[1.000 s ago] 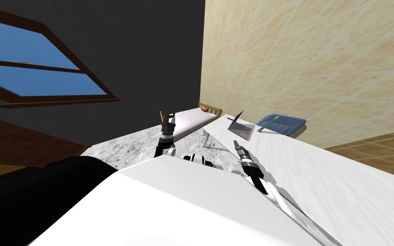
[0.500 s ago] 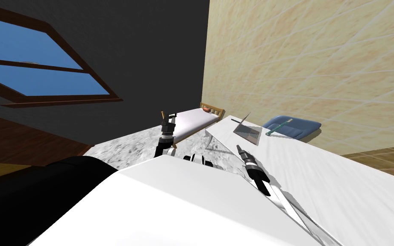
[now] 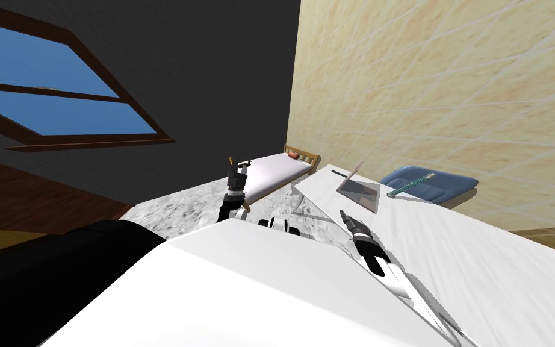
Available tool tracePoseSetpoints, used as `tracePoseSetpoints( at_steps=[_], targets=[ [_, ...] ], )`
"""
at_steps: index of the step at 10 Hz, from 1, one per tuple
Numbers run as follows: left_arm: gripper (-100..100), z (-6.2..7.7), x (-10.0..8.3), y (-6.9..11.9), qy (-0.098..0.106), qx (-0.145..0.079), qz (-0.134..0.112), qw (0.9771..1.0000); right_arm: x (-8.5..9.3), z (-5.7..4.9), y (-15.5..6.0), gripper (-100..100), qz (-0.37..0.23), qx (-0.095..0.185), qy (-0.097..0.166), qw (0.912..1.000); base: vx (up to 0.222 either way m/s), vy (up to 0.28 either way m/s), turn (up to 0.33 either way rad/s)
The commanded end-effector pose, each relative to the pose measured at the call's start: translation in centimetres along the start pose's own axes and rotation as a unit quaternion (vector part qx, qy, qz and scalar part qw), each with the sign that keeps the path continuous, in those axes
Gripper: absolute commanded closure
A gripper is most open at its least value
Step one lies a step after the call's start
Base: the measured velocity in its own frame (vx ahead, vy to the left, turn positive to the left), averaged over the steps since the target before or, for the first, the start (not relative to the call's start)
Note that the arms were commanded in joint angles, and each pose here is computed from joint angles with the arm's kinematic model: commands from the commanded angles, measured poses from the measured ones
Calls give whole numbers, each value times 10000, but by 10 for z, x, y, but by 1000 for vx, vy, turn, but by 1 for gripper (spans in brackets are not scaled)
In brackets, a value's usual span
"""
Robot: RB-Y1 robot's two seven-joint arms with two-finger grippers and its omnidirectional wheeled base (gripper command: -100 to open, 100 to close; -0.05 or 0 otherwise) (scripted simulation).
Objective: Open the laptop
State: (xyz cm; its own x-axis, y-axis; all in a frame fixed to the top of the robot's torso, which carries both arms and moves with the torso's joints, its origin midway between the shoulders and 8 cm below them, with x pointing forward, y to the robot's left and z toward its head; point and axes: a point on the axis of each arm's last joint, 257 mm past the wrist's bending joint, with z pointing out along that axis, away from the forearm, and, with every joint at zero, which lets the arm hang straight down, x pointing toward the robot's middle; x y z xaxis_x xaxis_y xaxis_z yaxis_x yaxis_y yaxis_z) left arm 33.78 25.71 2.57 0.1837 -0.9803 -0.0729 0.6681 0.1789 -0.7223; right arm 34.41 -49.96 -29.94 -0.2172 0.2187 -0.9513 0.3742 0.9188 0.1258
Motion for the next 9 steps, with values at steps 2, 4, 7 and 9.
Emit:
tracePoseSetpoints(
  at_steps=[2, 4, 7, 9],
  targets=[
    [0, 0, 0, 0, 0, 0, 0, 10000, -8, 9, -49, -100, -832, 564, 103, 9949, 108, 81, 23],
    [0, 0, 0, 0, 0, 0, 0, 10000, -16, 12, -65, -100, -1128, 759, 109, 9907, 117, 69, 38],
    [0, 0, 0, 0, 0, 0, 0, 10000, -50, 21, -107, -100, -1944, 1273, 38, 9726, 109, 74, 45],
    [0, 0, 0, 0, 0, 0, 0, 10000, -79, 26, -129, -100, -2422, 1581, -55, 9572, 137, 85, 42]
  ],
)
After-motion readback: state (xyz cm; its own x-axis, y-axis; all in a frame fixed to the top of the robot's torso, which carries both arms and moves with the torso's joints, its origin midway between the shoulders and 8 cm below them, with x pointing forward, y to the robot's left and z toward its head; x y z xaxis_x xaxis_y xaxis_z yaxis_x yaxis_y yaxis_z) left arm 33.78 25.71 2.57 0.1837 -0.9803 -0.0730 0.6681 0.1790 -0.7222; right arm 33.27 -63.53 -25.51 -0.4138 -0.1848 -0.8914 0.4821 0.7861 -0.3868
